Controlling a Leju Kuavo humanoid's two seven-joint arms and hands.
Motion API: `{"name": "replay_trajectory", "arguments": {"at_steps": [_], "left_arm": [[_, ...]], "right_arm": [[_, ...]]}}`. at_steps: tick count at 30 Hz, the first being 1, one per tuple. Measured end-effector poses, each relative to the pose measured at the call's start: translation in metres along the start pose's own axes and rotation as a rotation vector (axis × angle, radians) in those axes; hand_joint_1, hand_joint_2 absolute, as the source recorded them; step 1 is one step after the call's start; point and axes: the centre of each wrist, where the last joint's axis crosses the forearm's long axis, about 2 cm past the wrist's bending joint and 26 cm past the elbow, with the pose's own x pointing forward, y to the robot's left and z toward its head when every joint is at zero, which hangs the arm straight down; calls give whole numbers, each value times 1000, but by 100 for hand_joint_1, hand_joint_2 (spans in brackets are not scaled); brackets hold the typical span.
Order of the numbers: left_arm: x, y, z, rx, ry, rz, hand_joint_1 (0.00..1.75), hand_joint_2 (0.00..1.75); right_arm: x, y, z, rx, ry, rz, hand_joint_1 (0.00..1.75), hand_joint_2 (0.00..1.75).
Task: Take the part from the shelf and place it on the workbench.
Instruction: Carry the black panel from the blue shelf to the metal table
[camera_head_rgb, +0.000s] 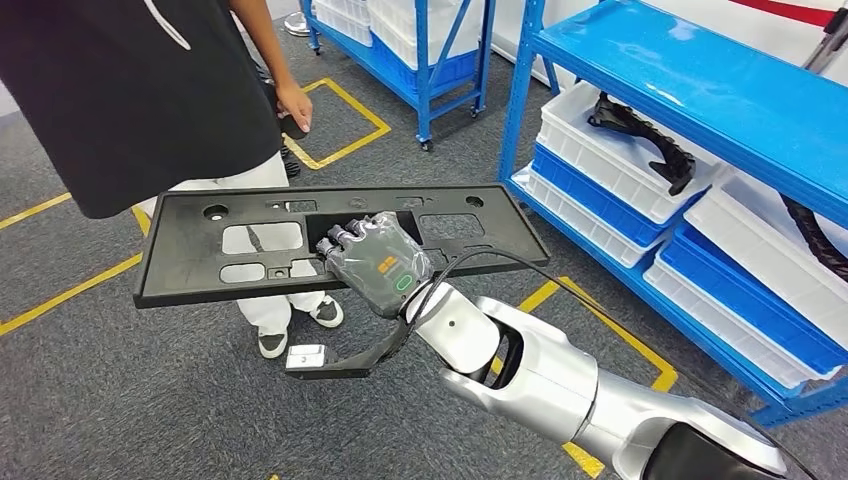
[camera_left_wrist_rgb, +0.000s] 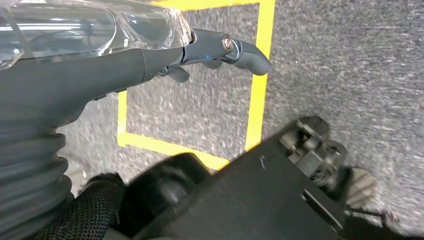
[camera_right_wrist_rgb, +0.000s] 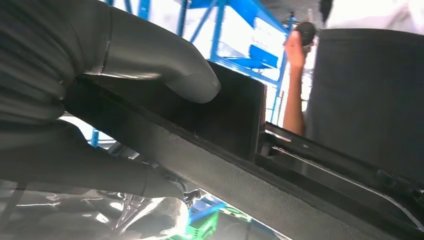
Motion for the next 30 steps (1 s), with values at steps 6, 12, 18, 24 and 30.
{"name": "replay_trajectory", "arguments": {"at_steps": [6,12,18,24,30], "left_arm": [[2,-2,0,-5,-3,13,0,175],[-3,-3,1,-4,14,20,0,175],[-2,0,0,1,14,28,0,175],[-9,2,0,-1,41,18,0,175],[-9,8,-1,12,42,11,0,175]], "right_arm": [[0,2,2,8,-2,-7,175,175],[3,1,2,5,-7,-12,175,175],[3,0,3,2,-10,-11,175,175],[4,-5,3,-11,-11,-10,175,175],[4,-7,4,-17,-6,-9,175,175]]}}
